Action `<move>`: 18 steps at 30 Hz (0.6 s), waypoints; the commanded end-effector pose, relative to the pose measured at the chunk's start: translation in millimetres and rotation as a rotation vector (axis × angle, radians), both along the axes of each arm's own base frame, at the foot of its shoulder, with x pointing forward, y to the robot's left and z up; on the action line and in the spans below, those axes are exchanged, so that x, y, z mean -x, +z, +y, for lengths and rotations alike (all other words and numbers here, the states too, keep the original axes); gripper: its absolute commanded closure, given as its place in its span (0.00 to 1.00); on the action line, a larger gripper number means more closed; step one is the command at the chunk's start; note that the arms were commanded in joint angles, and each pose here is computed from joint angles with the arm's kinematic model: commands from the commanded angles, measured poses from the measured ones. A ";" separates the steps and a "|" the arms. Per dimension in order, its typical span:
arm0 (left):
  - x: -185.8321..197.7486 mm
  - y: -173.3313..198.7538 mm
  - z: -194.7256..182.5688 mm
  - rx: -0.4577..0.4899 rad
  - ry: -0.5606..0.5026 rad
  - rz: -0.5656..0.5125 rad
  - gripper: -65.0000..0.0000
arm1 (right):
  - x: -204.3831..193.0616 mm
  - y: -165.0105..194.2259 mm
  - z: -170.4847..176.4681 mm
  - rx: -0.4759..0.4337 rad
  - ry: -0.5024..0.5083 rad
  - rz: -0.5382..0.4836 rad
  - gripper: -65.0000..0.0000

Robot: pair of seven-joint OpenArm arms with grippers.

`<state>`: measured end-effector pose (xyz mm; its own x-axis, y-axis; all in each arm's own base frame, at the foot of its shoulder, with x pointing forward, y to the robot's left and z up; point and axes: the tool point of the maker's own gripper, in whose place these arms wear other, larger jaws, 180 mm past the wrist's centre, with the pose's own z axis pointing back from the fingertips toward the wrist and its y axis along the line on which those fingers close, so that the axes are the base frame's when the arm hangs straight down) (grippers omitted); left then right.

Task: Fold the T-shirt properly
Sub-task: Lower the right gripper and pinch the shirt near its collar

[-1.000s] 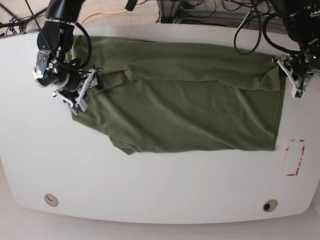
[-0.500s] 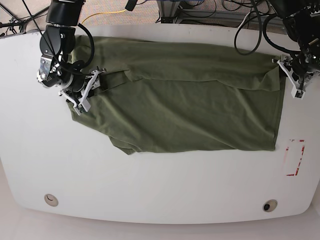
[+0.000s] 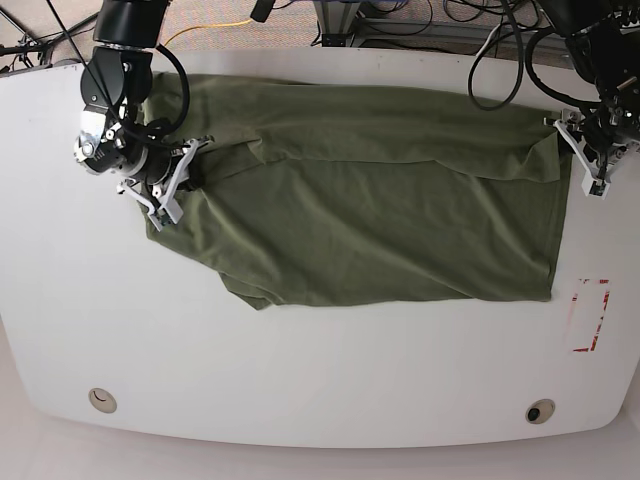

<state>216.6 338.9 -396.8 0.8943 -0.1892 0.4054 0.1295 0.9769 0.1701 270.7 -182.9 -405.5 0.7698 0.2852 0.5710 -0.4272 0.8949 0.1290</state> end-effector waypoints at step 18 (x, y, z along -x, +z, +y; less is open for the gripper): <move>-6.9 11.0 6.9 -0.021 -0.005 -0.034 0.60 | -3.5 10.9 -3.6 0.014 0.006 -0.024 0.68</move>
